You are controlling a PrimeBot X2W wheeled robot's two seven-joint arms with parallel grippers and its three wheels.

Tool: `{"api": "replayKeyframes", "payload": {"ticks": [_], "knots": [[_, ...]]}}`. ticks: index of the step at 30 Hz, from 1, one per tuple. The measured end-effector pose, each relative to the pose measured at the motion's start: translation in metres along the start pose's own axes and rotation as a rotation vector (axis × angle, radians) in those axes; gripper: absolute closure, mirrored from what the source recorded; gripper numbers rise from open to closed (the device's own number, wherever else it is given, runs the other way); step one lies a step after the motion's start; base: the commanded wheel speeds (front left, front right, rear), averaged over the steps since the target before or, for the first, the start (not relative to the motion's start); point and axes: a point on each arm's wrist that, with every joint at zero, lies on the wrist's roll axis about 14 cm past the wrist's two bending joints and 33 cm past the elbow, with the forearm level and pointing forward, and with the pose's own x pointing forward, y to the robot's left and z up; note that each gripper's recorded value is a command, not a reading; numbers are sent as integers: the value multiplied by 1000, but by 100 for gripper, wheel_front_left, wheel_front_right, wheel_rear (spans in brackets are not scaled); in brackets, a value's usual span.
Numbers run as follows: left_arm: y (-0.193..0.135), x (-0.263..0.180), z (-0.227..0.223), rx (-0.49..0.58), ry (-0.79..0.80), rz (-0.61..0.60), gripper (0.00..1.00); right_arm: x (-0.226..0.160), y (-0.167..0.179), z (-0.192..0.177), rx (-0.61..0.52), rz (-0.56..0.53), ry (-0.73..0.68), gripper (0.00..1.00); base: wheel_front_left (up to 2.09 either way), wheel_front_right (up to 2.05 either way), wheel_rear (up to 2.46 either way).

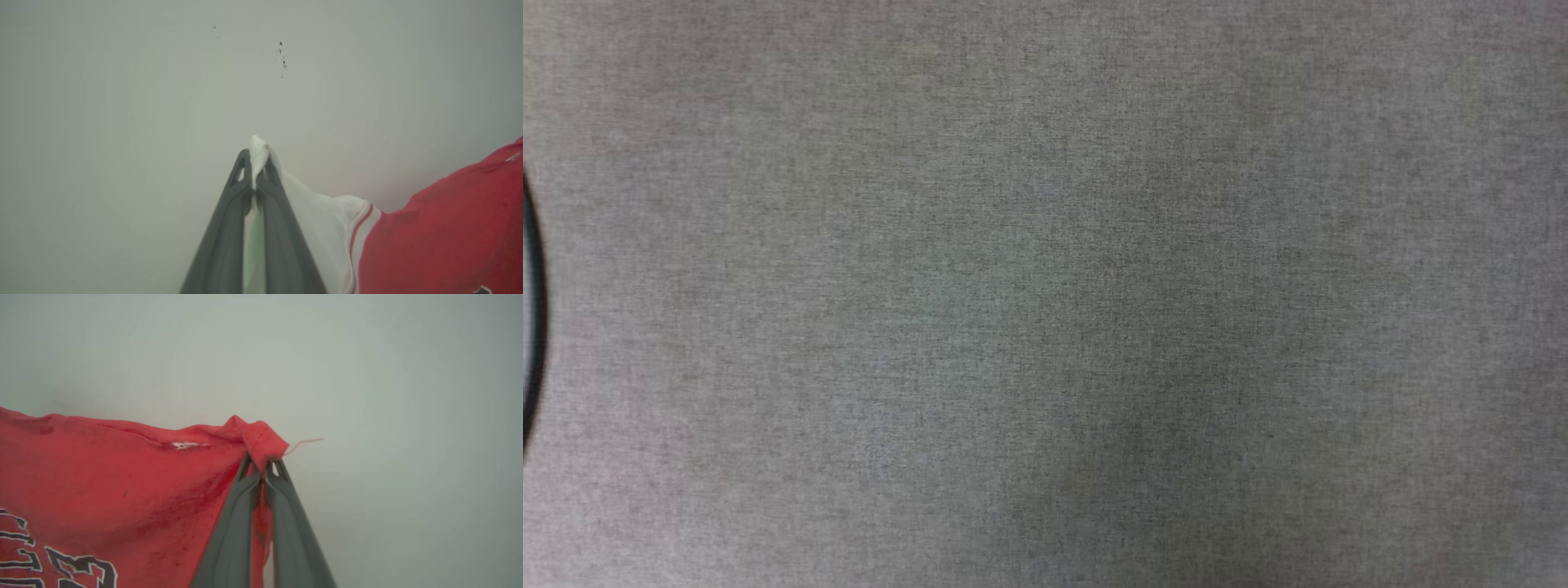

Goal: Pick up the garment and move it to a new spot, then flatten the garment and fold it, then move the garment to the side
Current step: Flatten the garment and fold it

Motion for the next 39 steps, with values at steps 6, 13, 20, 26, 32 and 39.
{"api": "replayKeyframes", "payload": {"ticks": [6, 13, 20, 26, 32, 39], "knots": [[-5, -27, -52, -60, 93, 8, 100, -17, 13, -54, 42, 20, 96, 100, 0, 0, 0], [-19, -76, -101, -138, 218, 17, 100, -52, 30, -99, 73, 53, 190, 100, 0, 0, 0], [-29, -144, -125, -202, 342, 44, 100, -106, 43, -129, 93, 90, 286, 100, 0, 0, 0], [-45, -212, -120, -246, 410, 84, 100, -164, 53, -143, 109, 126, 372, 100, 0, 0, 0], [-64, -277, -104, -288, 475, 114, 100, -228, 55, -154, 131, 144, 475, 100, 0, 0, 0], [-86, -348, -87, -356, 564, 159, 100, -294, 60, -159, 161, 156, 574, 100, 0, 0, 0]]}}
